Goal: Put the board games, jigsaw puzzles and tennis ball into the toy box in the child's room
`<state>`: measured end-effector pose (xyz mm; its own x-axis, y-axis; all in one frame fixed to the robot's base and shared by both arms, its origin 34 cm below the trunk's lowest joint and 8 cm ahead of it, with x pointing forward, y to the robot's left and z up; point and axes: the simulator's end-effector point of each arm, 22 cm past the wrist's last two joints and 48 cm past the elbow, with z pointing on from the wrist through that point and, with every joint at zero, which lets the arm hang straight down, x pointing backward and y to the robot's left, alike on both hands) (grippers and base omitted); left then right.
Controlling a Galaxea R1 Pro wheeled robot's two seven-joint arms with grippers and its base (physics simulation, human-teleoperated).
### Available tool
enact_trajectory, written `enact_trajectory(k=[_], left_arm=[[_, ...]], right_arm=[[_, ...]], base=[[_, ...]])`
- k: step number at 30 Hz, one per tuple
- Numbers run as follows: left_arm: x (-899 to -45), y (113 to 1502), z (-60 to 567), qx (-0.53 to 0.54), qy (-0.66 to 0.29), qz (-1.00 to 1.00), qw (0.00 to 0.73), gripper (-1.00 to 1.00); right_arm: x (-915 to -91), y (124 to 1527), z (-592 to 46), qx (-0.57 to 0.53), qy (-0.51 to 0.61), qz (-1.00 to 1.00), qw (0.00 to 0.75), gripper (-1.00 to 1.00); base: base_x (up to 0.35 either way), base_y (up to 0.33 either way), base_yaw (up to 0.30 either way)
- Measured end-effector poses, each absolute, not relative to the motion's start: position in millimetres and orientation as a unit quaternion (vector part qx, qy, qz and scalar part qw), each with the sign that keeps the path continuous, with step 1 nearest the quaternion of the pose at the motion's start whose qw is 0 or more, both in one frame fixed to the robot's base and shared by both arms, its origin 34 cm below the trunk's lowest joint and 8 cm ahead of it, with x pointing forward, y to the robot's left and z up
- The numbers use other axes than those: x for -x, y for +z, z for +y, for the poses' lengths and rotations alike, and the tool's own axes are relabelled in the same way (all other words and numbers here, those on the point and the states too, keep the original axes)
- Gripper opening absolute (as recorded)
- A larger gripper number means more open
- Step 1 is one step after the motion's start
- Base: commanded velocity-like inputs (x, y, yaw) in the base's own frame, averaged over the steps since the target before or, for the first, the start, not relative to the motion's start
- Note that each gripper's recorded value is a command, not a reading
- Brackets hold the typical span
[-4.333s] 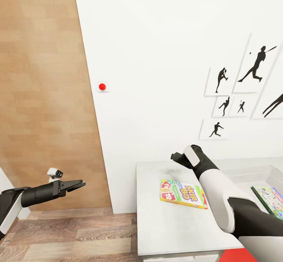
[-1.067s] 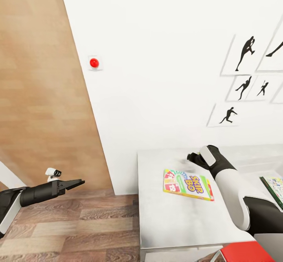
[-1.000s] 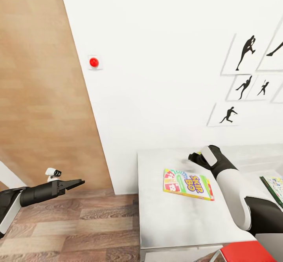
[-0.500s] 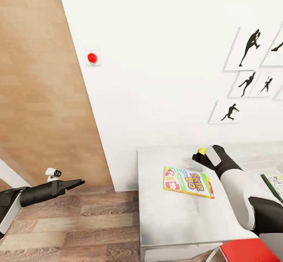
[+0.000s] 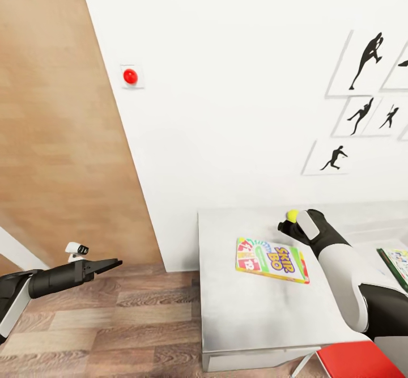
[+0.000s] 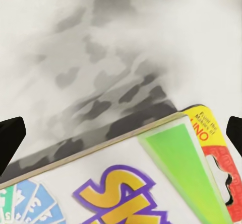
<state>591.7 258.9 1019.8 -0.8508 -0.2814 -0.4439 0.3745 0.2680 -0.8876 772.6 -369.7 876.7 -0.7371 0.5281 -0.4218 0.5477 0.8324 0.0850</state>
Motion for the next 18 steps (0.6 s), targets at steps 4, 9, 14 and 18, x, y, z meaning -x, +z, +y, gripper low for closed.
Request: enact_trajectory(k=[4, 9, 14, 18], left_arm=[[-591.8, 1016.8, 259.0, -0.029, -0.604, 0.749, 0.269, 1.00], [-591.8, 1014.9, 259.0, -0.028, -0.604, 0.750, 0.268, 1.00], [-591.7, 1014.3, 258.8, -0.028, -0.604, 0.750, 0.267, 1.00], [-591.7, 1014.2, 258.8, -0.028, -0.604, 0.750, 0.267, 1.00]], right_arm=[[-771.3, 872.1, -369.7, -0.288, -0.023, 0.933, 0.216, 1.00], [-770.6, 869.2, -369.7, -0.288, -0.024, 0.933, 0.214, 1.00], [-770.3, 868.3, -368.8, -0.288, -0.023, 0.933, 0.213, 1.00], [-770.3, 868.1, -368.3, -0.288, -0.023, 0.933, 0.213, 1.00]], base=[[0.000, 0.000, 0.000], [0.000, 0.000, 0.000], [0.000, 0.000, 0.000], [0.000, 0.000, 0.000]])
